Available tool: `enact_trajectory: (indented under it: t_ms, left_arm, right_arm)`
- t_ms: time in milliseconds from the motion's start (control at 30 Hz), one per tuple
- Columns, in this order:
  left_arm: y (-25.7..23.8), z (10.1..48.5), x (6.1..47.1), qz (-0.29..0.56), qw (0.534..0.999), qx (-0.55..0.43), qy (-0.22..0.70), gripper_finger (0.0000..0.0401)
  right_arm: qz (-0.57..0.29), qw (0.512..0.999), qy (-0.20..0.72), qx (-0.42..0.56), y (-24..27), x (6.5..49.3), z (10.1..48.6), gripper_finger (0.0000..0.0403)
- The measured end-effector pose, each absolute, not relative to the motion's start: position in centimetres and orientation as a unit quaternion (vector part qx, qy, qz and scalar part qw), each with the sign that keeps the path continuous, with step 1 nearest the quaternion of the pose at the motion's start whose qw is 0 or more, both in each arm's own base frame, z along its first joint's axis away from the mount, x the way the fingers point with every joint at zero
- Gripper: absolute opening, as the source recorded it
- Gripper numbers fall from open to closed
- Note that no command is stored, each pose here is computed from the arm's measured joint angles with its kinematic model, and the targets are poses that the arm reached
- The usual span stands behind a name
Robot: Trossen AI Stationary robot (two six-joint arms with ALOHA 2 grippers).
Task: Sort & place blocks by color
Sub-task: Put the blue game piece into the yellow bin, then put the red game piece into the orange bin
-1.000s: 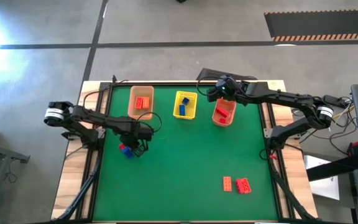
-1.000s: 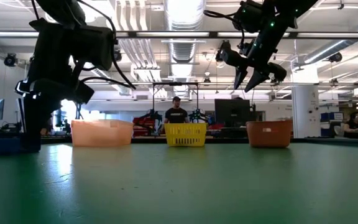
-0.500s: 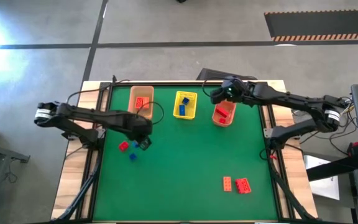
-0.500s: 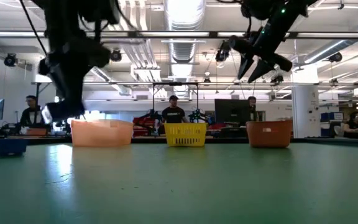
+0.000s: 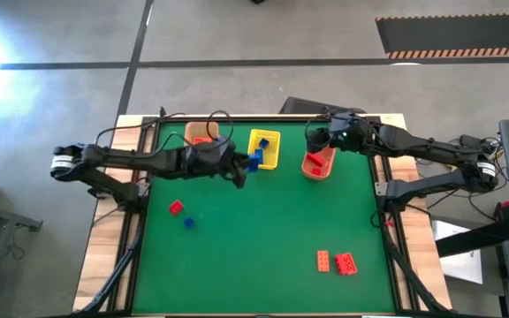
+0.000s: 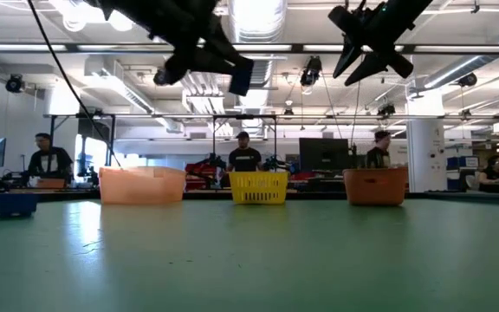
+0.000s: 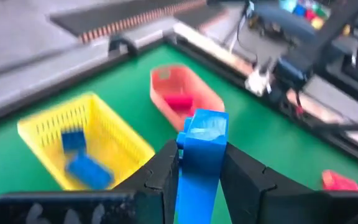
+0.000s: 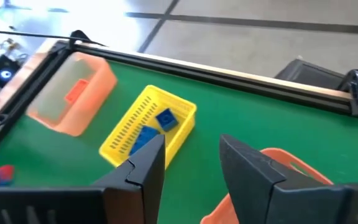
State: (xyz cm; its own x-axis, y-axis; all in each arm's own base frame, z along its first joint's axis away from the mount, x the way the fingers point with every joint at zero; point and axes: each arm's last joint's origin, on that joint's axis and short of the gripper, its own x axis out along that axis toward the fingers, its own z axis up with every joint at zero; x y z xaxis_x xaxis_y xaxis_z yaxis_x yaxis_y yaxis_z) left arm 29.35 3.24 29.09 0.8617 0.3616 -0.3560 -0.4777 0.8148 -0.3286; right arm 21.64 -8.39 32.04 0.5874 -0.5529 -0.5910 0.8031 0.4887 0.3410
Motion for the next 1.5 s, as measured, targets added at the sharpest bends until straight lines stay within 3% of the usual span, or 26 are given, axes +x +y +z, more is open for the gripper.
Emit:
enact_trajectory:
  t_ms: [167,600,1067,1500]
  left_arm:
    - [5.4,27.9,31.5,0.244,0.943,-0.198,0.107,0.0086]
    - [9.7,22.1,34.2,0.310,0.909,-0.243,0.135,0.0086]
    - [11.5,20.7,34.2,0.315,0.899,-0.271,0.140,0.0087]
    - [11.6,20.9,34.2,0.313,0.899,-0.272,0.137,0.0159]
  right_arm:
    - [-0.389,0.845,0.206,0.304,-7.5,21.7,32.2,0.0133]
    - [-0.378,0.847,0.217,0.305,-6.8,22.4,31.8,0.0128]
    - [-0.378,0.847,0.218,0.305,-6.8,22.4,31.8,0.0130]
    - [-0.378,0.846,0.218,0.306,-6.8,22.4,31.8,0.0130]
